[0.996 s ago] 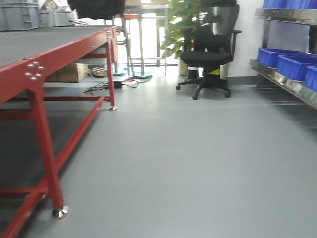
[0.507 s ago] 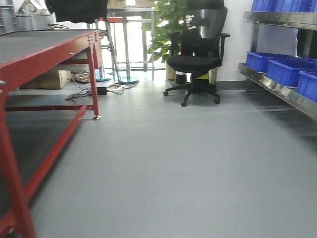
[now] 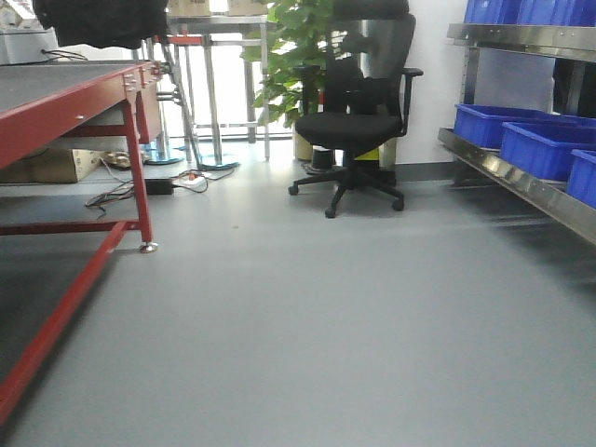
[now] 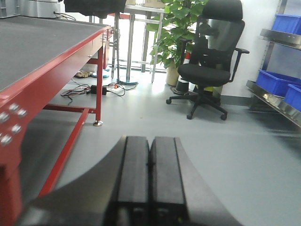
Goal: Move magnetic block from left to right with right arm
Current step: 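Drive the base away from the table carrying the cube in the right gripper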
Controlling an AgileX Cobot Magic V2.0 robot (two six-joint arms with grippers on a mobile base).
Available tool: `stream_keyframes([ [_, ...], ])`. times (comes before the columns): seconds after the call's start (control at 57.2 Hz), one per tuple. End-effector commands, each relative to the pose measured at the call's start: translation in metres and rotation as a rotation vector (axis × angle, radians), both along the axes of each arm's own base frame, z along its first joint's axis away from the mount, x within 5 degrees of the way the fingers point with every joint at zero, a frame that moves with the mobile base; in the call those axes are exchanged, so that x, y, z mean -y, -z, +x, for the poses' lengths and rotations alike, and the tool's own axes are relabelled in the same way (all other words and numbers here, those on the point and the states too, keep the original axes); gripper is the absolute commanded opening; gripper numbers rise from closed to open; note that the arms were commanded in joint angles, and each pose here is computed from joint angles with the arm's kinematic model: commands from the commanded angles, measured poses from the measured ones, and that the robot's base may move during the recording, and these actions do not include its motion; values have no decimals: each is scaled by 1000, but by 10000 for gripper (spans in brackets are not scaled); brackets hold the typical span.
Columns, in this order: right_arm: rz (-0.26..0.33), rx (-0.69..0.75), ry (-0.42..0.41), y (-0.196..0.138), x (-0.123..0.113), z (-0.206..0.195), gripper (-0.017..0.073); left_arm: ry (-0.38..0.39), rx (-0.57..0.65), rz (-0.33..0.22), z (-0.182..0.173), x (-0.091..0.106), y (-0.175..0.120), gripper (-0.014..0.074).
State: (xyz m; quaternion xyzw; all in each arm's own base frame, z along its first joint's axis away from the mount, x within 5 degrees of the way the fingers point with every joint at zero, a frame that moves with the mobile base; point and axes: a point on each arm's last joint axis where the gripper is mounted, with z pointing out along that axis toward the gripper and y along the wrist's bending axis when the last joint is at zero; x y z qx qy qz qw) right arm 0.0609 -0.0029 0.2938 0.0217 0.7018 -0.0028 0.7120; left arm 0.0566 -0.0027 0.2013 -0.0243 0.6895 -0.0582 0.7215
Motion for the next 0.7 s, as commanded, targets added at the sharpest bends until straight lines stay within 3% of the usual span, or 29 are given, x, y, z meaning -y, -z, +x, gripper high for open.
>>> stream_keyframes([
  [0.0, -26, 110, -3, -17, -1, -2, 222, -5, 80, -6, -1, -1, -5, -126],
  [0.682, -26, 110, -3, -17, -1, -2, 222, -5, 80, -6, -1, -1, -5, -126],
])
